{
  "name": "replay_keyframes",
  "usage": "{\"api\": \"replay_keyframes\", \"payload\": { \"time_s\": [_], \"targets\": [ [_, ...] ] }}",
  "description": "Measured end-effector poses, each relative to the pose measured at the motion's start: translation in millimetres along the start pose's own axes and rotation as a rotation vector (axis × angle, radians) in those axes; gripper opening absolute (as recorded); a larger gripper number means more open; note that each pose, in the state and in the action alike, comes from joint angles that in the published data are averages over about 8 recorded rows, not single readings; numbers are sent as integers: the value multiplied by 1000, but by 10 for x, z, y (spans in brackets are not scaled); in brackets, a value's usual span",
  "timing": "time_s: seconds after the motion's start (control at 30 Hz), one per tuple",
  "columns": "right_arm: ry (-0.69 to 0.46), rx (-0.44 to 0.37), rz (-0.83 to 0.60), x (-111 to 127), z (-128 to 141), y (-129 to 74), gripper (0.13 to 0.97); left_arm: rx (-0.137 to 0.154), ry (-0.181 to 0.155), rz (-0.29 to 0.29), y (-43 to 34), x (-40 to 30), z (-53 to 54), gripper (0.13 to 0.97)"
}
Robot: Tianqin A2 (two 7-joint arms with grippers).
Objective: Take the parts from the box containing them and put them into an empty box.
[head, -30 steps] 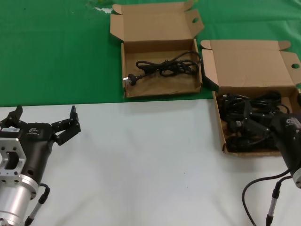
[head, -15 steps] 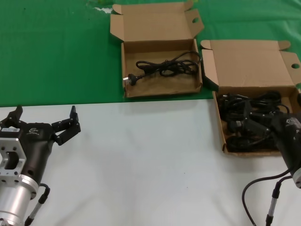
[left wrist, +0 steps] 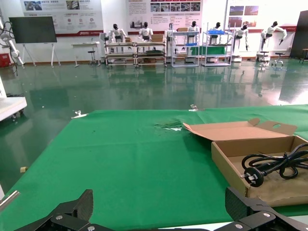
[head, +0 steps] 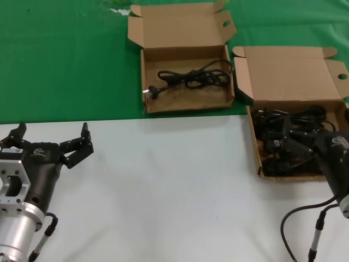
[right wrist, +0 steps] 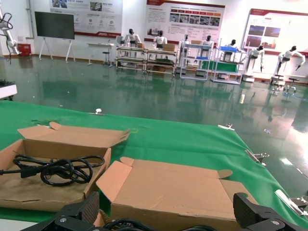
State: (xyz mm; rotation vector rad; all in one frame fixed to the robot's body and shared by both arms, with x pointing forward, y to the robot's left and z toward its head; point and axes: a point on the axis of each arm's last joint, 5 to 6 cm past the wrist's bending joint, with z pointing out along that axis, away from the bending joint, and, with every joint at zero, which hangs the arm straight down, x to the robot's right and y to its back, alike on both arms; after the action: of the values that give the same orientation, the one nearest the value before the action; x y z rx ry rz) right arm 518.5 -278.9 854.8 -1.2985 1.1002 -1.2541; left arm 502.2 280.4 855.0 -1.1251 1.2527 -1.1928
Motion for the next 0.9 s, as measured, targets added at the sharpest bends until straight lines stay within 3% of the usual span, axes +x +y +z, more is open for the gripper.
{"api": "replay_keyframes", "payload": {
  "time_s": [0.9],
  "targets": [
    [0,0,0,0,0,0,966,0,0,0,0,0,0,966]
  ]
}}
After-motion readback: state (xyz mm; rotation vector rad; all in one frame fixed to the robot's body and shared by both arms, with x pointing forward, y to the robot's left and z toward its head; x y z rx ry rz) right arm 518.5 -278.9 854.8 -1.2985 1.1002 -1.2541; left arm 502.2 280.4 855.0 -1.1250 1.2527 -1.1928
